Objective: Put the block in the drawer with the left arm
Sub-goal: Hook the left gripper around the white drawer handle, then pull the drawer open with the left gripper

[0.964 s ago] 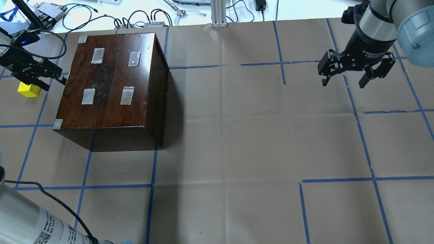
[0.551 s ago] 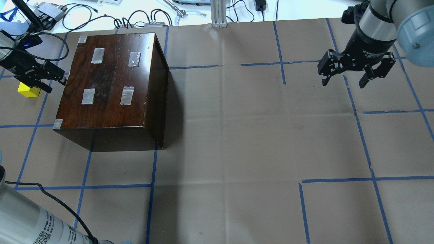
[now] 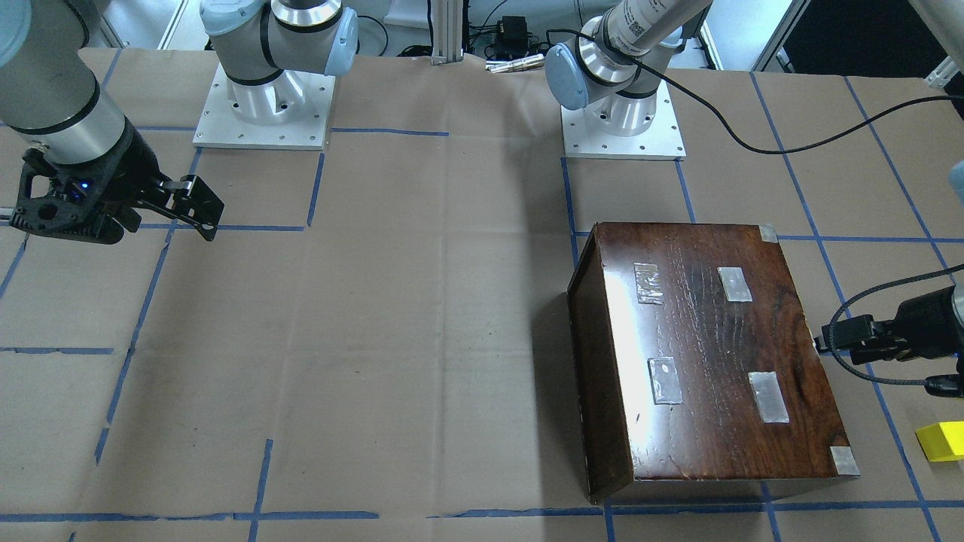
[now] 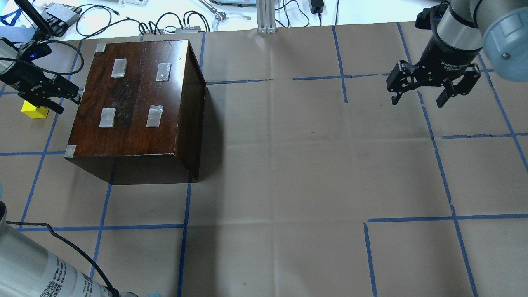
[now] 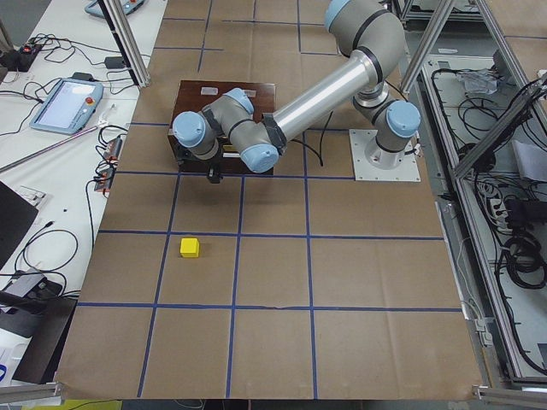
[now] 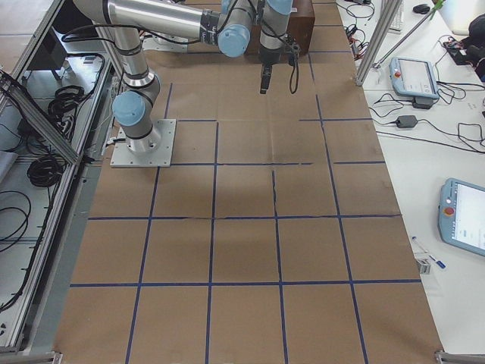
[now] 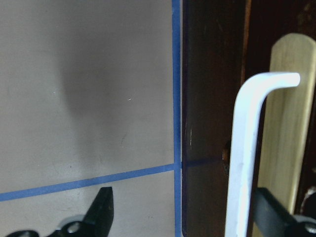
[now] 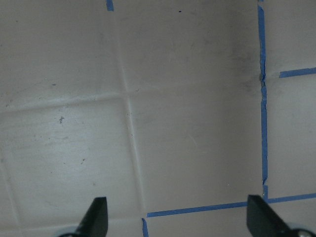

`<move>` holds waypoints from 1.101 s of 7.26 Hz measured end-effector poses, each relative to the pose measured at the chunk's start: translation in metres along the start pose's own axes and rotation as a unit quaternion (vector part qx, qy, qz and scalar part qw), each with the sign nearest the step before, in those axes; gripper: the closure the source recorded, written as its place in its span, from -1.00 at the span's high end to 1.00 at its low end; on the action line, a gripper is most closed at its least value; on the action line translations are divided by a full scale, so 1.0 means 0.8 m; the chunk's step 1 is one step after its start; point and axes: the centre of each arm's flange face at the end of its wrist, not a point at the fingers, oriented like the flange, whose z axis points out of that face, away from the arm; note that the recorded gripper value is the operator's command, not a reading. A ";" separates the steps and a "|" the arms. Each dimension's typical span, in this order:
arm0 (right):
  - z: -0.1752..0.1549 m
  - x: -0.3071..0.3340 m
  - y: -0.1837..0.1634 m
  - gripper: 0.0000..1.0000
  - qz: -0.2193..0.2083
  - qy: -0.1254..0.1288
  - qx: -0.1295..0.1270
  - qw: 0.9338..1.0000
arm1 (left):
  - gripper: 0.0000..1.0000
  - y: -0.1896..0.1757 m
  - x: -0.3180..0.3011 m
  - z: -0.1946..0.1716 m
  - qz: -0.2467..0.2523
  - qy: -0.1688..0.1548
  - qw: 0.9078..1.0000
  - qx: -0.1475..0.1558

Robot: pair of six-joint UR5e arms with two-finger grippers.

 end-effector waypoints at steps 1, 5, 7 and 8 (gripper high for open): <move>0.000 0.000 0.000 1.00 0.000 0.000 0.000 1.000 | 0.98 -0.001 -0.002 0.004 -0.001 0.001 1.000 -0.002; 0.000 0.000 0.000 1.00 0.000 0.000 0.000 1.000 | 0.96 -0.005 -0.007 0.010 0.000 0.000 1.000 -0.006; 0.000 0.000 0.000 1.00 0.000 0.000 0.000 1.000 | 0.93 -0.002 -0.012 0.000 0.002 -0.018 1.000 -0.009; 0.000 0.000 0.000 1.00 0.000 0.000 0.000 1.000 | 0.94 0.001 -0.019 -0.003 0.001 -0.033 0.999 -0.015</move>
